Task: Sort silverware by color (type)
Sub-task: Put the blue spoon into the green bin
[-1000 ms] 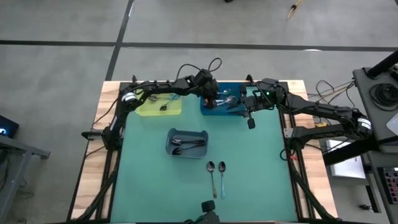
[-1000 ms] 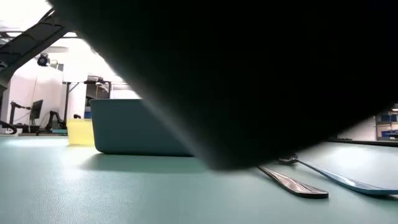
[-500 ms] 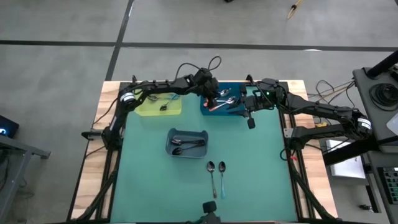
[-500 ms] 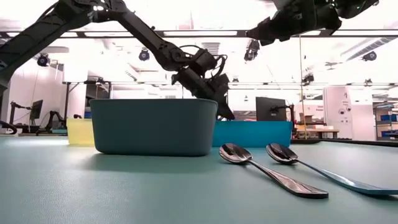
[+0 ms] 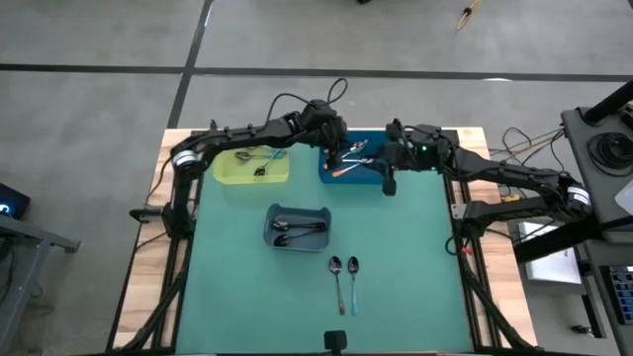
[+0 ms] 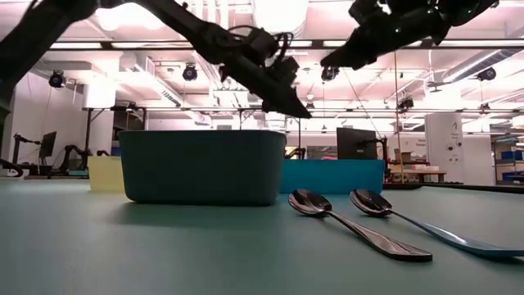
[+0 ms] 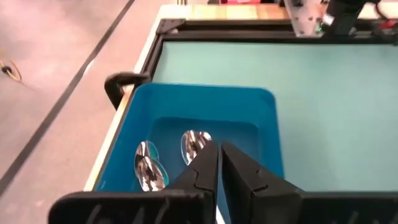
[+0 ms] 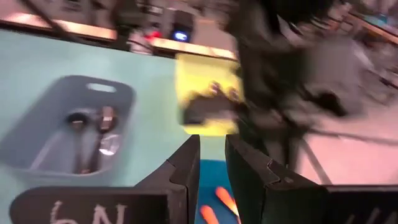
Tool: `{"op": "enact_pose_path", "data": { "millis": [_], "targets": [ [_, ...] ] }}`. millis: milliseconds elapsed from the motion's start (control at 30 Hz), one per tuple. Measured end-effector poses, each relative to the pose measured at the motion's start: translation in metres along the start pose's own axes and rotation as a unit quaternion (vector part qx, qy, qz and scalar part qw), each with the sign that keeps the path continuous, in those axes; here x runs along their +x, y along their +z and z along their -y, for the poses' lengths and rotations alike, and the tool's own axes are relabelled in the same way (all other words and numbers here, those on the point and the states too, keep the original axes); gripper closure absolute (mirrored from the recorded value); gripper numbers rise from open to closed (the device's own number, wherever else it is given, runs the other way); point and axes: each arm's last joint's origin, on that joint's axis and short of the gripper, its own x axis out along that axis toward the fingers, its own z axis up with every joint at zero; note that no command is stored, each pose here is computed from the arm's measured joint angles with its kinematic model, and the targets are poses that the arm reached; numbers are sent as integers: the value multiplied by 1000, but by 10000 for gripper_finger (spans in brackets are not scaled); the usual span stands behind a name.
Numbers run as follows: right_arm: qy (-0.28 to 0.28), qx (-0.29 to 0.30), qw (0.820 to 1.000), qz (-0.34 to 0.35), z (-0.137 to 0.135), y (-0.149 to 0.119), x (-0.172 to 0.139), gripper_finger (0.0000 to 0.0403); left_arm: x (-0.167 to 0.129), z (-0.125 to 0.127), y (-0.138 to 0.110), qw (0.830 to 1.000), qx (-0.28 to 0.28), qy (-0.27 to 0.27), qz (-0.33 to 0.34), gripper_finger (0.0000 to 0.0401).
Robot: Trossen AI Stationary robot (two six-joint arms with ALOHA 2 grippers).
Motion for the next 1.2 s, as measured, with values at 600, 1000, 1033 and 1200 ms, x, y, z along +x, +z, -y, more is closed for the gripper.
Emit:
{"op": "enact_pose_path", "data": {
  "millis": [600, 1000, 1033, 1200],
  "targets": [
    [-36, 138, 990, -3, 2, -3, 10, 335, -91, 41, -20, 996, 5, 13, 90, 401],
    [47, 243, 969, 2, -38, 10, 19, 335, -137, 91, -35, 987, 17, -22, 157, 401],
    [58, 252, 966, -1, -43, 11, 20, 335, -140, 95, -35, 987, 20, -28, 160, 401],
    [77, 292, 953, -20, -73, 14, 27, 335, -151, 116, -37, 983, 22, -57, 173, 401]
  ]
}}
